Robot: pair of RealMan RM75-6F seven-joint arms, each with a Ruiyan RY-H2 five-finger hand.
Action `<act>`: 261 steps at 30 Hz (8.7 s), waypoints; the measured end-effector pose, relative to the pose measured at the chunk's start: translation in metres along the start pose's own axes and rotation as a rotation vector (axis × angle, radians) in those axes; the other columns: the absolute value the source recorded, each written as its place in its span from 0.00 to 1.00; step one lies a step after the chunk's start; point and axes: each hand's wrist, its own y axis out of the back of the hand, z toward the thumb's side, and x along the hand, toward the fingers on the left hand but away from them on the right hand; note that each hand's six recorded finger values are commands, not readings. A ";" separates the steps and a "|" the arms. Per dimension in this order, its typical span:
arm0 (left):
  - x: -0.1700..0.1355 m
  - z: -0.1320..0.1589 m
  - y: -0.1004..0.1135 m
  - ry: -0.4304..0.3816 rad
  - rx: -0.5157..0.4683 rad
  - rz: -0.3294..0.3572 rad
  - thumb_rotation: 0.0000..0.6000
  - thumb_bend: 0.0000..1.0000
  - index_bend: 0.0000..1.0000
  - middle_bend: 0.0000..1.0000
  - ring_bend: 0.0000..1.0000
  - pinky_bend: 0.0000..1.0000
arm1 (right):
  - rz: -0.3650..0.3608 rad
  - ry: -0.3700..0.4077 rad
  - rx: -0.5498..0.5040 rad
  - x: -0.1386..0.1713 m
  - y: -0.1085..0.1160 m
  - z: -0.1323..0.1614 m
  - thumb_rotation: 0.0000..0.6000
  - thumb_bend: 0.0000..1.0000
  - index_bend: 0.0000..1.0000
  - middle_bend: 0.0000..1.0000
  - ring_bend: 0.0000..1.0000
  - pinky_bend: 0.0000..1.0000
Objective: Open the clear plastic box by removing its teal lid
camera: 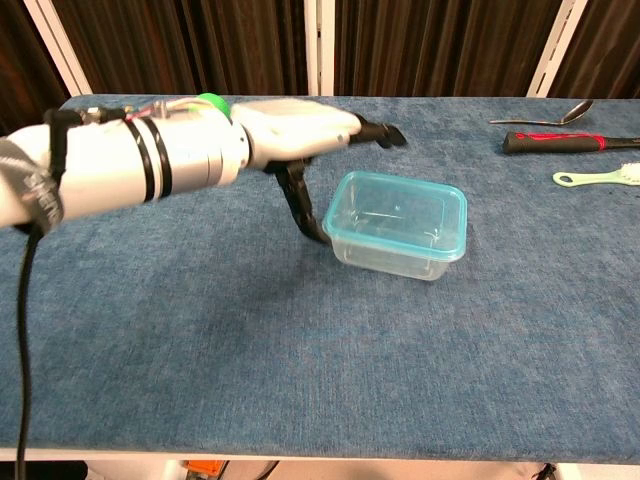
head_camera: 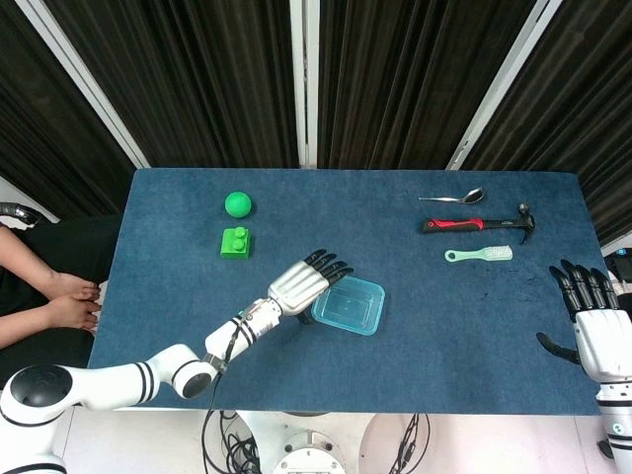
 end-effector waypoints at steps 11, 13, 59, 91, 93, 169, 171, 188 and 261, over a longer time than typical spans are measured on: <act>0.005 -0.072 0.029 0.194 -0.053 0.018 1.00 0.26 0.16 0.11 0.00 0.02 | 0.004 0.009 -0.003 0.000 -0.002 0.000 1.00 0.04 0.00 0.01 0.00 0.00; -0.002 -0.069 0.036 0.180 -0.066 0.011 1.00 0.40 0.21 0.16 0.00 0.01 | 0.007 0.010 -0.004 -0.001 -0.003 0.000 1.00 0.04 0.00 0.01 0.00 0.00; 0.023 0.093 -0.004 -0.091 0.151 -0.307 0.71 0.49 0.27 0.35 0.02 0.00 | 0.027 0.023 -0.029 0.000 -0.012 0.003 1.00 0.04 0.00 0.01 0.00 0.00; -0.088 0.012 0.048 0.076 -0.029 0.125 0.57 0.44 0.27 0.28 0.02 0.02 | 0.052 0.059 -0.035 -0.012 -0.019 0.015 1.00 0.04 0.00 0.01 0.00 0.00; -0.088 -0.007 0.051 0.153 -0.055 0.128 0.50 0.36 0.25 0.28 0.03 0.03 | 0.056 0.056 -0.034 -0.012 -0.020 0.014 1.00 0.04 0.00 0.01 0.00 0.00; -0.093 0.006 -0.012 0.146 -0.050 -0.131 1.00 0.06 0.00 0.00 0.00 0.00 | 0.058 0.053 -0.061 -0.011 -0.027 0.007 1.00 0.04 0.00 0.01 0.00 0.00; -0.090 0.005 -0.016 0.164 -0.037 -0.136 1.00 0.06 0.00 0.00 0.00 0.00 | 0.056 0.051 -0.062 -0.011 -0.026 0.006 1.00 0.04 0.00 0.01 0.00 0.00; -0.070 -0.012 -0.023 0.274 -0.125 -0.237 1.00 0.06 0.00 0.03 0.00 0.02 | 0.068 0.040 -0.071 -0.009 -0.030 0.001 1.00 0.04 0.00 0.01 0.00 0.00; -0.019 0.029 -0.024 0.169 -0.073 -0.208 1.00 0.06 0.11 0.19 0.09 0.11 | 0.044 0.709 -0.224 -0.067 -0.162 0.235 1.00 0.07 0.00 0.00 0.00 0.00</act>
